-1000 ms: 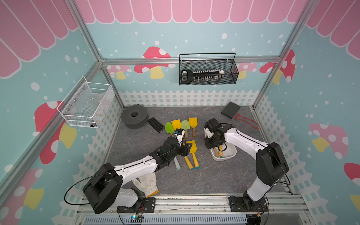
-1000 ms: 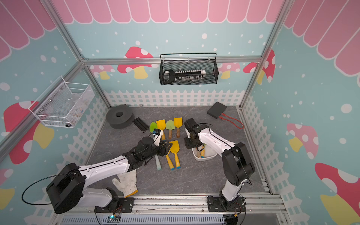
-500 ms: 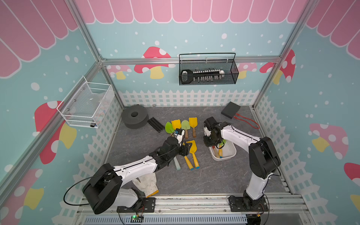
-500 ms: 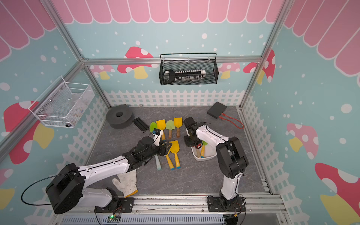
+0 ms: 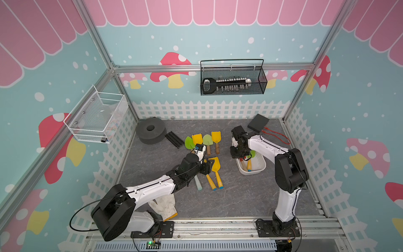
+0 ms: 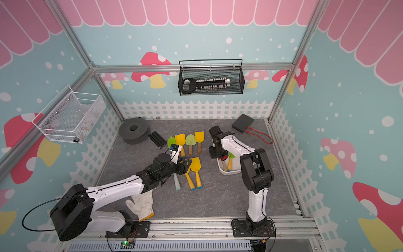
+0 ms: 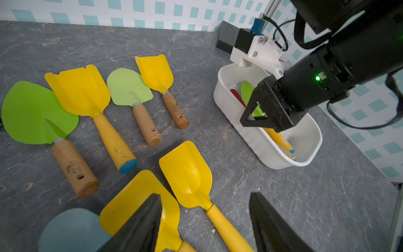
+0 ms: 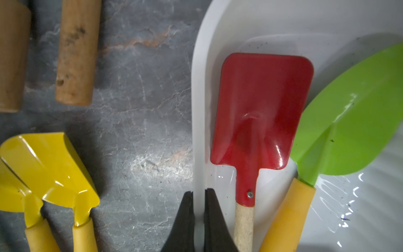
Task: Take the shovel out of the storage box
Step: Move the storage box to the center of the board.
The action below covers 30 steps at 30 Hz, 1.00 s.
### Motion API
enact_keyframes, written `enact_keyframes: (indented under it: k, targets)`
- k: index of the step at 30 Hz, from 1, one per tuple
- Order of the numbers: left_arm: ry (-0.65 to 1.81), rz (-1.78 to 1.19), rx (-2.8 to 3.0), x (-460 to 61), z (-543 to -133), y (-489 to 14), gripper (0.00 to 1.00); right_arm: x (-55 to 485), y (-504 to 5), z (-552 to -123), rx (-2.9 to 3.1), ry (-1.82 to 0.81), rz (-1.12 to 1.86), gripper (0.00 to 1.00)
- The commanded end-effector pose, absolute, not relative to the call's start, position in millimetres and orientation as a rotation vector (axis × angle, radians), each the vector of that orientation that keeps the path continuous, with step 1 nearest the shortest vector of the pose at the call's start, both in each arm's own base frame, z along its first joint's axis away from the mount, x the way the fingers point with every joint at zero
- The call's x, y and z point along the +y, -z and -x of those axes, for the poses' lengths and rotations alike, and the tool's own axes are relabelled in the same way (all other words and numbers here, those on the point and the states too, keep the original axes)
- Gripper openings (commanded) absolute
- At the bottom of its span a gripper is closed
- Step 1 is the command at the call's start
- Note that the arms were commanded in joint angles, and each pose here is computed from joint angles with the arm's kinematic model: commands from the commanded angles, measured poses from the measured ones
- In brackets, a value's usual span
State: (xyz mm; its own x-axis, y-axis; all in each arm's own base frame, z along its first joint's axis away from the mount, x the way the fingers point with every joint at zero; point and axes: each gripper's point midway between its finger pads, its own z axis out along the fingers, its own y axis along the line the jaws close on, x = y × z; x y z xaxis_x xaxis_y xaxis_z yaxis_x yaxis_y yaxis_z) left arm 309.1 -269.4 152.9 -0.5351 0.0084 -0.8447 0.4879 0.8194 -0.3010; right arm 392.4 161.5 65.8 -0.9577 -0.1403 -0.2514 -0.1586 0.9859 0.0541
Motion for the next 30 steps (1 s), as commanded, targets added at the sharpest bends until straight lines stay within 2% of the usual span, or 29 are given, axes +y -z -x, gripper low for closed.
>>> enact_keyframes:
  k: [1,7,12,19,24,30]
  targets:
    - [0.63,-0.375,2.039,-268.4,-309.0,-155.0,0.68,150.4,-61.8,-408.8,2.893,-0.09,0.167,0.06]
    - [0.619,-0.378,2.053,-269.9,-311.5,-148.6,0.68,144.8,-66.7,-428.4,2.888,-0.096,0.133,0.08]
    - [0.616,-0.379,2.066,-271.6,-313.0,-143.7,0.68,144.9,-88.3,-426.7,2.847,-0.115,0.145,0.24]
    - [0.637,-0.377,2.071,-274.1,-312.1,-144.5,0.68,130.0,-128.8,-400.9,2.773,-0.126,0.144,0.38]
    - [0.64,-0.371,2.056,-271.3,-310.0,-150.4,0.68,112.4,-127.3,-393.9,2.769,-0.187,0.131,0.38]
    - [0.628,-0.366,2.038,-267.5,-309.4,-154.9,0.68,95.5,-107.0,-412.2,2.767,-0.328,0.16,0.33]
